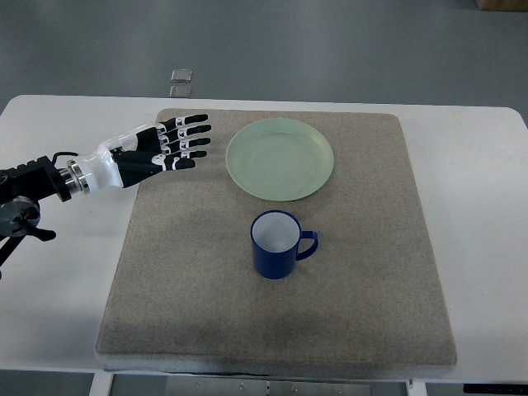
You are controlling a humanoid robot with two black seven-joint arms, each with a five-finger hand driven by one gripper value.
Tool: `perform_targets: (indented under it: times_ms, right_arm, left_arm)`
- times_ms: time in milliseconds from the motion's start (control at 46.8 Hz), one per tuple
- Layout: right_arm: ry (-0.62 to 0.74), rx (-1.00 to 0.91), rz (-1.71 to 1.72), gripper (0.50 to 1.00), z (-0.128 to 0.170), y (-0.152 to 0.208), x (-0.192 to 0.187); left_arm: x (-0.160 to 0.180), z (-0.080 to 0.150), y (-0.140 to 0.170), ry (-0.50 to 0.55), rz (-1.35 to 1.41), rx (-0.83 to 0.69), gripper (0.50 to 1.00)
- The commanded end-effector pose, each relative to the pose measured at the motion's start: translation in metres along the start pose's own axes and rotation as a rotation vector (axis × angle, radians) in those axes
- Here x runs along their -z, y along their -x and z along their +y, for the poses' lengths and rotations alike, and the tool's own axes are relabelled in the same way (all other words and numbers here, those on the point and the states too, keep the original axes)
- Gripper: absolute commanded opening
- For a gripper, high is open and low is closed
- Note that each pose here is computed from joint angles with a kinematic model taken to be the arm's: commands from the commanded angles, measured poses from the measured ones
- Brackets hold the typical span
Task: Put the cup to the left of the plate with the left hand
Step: 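Reach the left hand down around the blue mug's body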
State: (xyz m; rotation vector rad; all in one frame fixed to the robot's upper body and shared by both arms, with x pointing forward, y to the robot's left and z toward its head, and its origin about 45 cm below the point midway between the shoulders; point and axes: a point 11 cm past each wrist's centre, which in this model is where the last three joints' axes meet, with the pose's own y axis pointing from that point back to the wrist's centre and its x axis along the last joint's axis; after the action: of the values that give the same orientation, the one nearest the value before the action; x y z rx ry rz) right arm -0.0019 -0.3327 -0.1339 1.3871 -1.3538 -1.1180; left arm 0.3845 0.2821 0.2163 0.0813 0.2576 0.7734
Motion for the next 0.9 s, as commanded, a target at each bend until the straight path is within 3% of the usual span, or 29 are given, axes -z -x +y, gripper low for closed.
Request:
perform_targets:
  times_ms: [0,363,876]
  right_arm:
    - [-0.001,0.0,0.0,0.932,0.0,0.0,0.0]
    - [-0.001,0.0,-0.001,0.932,0.0,0.0,0.0]
    - [0.001,0.0,0.0,0.932,0.0,0.0,-0.001]
  left_arm:
    - [0.006,0.001,0.005,0.002,-0.023,0.01,0.999]
    - [0.006,-0.011,0.028,0.044,-0.175,0.09,0.999]
    - [0.059,-0.026,0.069,-0.001,-0.159,0.172,0.999]
